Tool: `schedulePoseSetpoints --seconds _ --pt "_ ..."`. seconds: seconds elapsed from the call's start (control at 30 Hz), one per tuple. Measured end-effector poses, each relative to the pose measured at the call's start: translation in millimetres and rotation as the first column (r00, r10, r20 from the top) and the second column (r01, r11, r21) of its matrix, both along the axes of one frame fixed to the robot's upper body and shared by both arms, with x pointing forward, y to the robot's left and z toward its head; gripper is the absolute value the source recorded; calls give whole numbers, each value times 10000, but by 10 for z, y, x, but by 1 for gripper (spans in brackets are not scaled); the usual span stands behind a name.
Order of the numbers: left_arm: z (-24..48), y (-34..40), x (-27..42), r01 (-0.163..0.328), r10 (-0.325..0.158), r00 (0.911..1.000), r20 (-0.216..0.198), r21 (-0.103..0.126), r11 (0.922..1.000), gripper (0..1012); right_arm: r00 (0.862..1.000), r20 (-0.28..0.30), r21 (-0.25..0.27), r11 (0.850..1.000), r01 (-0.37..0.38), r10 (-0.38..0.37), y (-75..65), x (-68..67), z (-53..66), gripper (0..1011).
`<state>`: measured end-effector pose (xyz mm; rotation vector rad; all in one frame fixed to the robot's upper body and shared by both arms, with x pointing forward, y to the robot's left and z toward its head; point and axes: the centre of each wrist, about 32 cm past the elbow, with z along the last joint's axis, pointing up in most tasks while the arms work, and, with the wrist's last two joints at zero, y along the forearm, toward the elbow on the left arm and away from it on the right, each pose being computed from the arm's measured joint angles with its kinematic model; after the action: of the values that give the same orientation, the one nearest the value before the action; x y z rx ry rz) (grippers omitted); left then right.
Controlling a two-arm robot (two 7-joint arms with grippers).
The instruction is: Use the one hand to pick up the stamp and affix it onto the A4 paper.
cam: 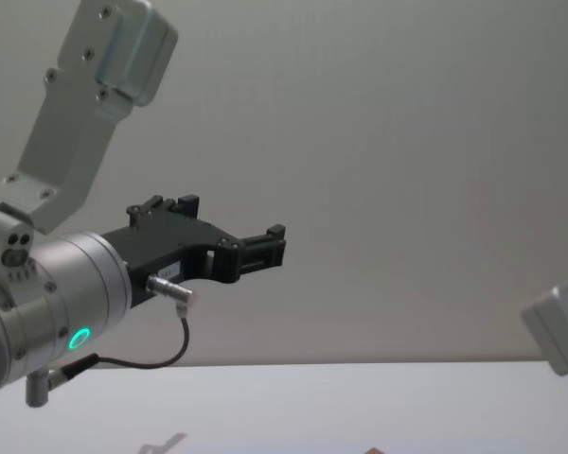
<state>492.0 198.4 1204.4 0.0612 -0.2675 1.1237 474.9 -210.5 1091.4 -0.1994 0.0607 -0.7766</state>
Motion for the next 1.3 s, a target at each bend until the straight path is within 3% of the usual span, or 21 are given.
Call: schedulePoseSetpoints --seconds 0.9,1.13,1.3 --pt "0 0 0 0 0 10000 0 0 10000 1001 9999 -122 -512 9987 -49 43 -48 1 -77 221" --pt "0 0 0 0 0 10000 1 0 10000 1001 9998 -186 -367 9993 57 -64 -58 5 -63 220" --pt "0 0 0 0 0 10000 0 0 10000 1001 9997 -144 -10 9998 199 -199 -46 19 11 221"
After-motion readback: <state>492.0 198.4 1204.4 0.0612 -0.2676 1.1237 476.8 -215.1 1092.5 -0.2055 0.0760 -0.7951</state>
